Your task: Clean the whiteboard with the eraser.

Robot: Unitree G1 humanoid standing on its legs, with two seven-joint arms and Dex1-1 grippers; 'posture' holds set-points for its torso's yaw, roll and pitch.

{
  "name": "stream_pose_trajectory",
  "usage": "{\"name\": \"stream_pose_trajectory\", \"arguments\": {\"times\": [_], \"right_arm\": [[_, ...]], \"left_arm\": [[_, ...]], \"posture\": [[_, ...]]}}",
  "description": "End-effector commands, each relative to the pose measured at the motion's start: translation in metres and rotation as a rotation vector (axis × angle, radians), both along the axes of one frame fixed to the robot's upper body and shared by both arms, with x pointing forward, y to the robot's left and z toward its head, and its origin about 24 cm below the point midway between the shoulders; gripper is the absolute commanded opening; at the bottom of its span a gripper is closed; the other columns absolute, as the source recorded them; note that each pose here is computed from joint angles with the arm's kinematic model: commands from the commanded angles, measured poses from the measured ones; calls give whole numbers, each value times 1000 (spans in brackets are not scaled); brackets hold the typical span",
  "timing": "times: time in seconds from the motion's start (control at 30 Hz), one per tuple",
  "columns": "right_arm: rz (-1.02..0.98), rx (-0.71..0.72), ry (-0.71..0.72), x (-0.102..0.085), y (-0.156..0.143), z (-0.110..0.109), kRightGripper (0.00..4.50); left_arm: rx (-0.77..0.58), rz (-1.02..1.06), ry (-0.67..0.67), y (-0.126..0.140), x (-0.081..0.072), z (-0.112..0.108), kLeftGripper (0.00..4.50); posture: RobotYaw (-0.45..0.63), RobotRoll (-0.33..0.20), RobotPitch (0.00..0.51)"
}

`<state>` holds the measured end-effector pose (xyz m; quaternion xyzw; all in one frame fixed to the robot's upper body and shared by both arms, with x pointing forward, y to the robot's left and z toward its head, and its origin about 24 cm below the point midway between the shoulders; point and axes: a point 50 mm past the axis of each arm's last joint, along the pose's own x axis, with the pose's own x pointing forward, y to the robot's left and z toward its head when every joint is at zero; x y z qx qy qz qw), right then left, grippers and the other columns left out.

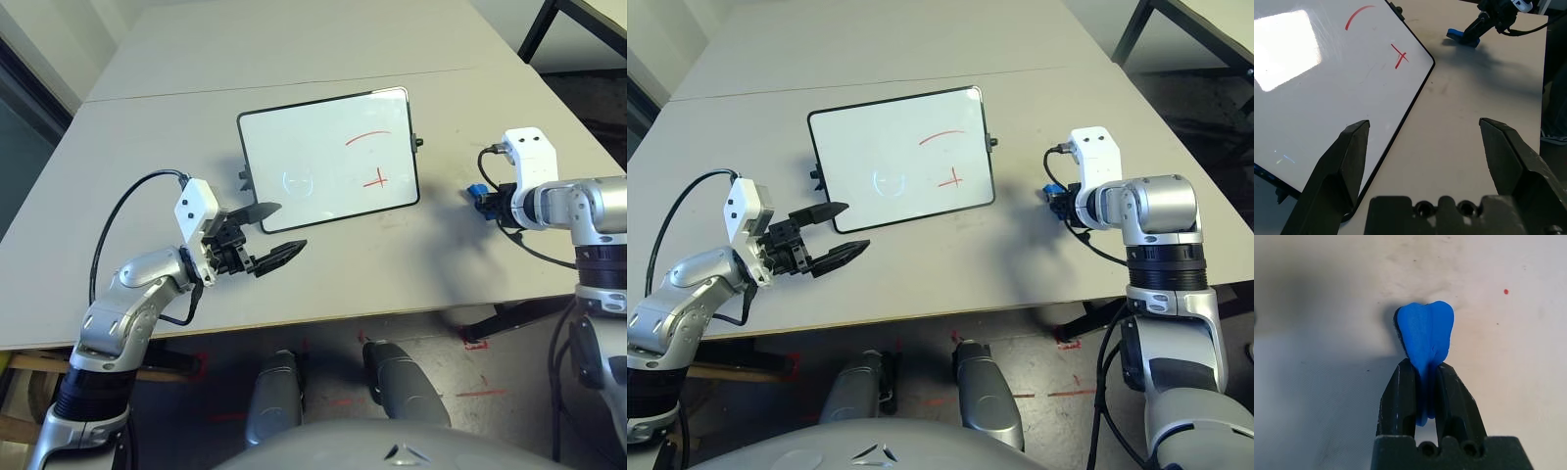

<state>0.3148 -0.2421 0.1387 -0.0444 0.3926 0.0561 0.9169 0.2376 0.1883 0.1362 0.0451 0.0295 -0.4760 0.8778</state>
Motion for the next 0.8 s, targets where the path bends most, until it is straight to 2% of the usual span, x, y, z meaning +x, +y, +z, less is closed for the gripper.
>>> {"name": "stream_pose_trajectory", "arguments": {"times": [0.03,0.3,0.5,0.8], "right_arm": [[220,-101,-103,3,17,18,334],[628,-403,-278,10,50,64,333],[840,-621,-344,24,72,79,333],[980,-758,-399,47,92,94,333]], "left_arm": [[17,-2,-9,0,0,3,4500],[27,1,-18,2,3,4,4500],[31,-4,-29,0,6,5,4500],[42,5,-56,0,9,6,4500]], "posture": [[-142,0,146],[-142,0,138],[-146,0,130],[-121,0,119]]}}
